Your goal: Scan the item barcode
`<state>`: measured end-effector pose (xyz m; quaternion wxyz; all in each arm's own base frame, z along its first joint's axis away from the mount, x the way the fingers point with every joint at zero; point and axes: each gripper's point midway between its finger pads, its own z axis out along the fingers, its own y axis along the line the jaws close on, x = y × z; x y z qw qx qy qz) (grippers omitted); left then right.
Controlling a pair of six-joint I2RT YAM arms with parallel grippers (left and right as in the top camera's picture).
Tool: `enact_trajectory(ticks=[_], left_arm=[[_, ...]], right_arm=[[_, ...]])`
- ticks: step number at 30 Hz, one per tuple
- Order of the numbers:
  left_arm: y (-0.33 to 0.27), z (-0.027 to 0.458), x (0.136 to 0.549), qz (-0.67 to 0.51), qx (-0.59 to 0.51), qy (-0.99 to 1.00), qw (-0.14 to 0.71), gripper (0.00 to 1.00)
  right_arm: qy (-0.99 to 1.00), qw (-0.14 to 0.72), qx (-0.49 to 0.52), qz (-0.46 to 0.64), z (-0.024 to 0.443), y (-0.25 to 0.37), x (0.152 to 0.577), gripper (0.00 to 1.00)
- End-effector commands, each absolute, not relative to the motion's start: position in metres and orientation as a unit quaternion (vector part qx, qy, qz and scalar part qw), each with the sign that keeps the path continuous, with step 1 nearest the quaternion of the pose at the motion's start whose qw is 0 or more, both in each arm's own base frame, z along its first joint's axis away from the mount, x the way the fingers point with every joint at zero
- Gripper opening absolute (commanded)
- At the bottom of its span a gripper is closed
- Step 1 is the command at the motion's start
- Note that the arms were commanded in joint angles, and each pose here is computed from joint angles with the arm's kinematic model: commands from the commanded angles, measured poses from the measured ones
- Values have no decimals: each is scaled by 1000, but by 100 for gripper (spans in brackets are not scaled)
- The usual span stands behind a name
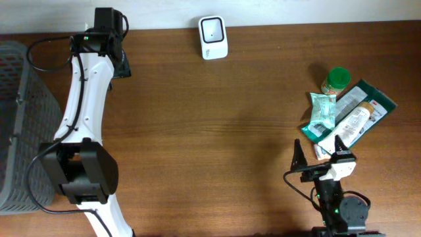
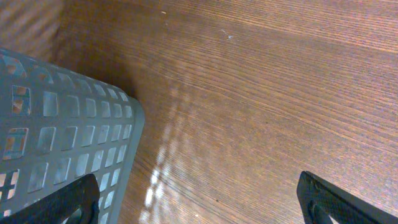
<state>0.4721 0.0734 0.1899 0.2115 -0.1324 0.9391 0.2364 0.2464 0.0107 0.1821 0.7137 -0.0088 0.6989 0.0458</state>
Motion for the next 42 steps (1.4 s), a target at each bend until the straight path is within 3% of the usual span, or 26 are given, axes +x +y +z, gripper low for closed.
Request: enact_trajectory(ticks=[1,18,27,31,35,37,42], left_arm=[[74,195,472,237,-134,938,216,99],[73,194,472,236,-133,938,216,99],[41,280,446,207,-121,920,310,99],[42,282,416,191,-123,920,320,99],[39,247,407,136,-130,897,400,99],[27,228,399,83,-77,882,457,99],[25,203,336,61,-33,817,572,99]], right_arm=[[731,680,-11,57,158,15,245,99],[730,681,-12,57,159,15,245,98],[730,681,-12,58,159,15,245,98],[730,681,-12,57,159,15,245,98],[730,681,-12,57,159,15,245,98],[730,681,-12,58,159,15,245,98],[730,681,-12,57,159,15,245,98]])
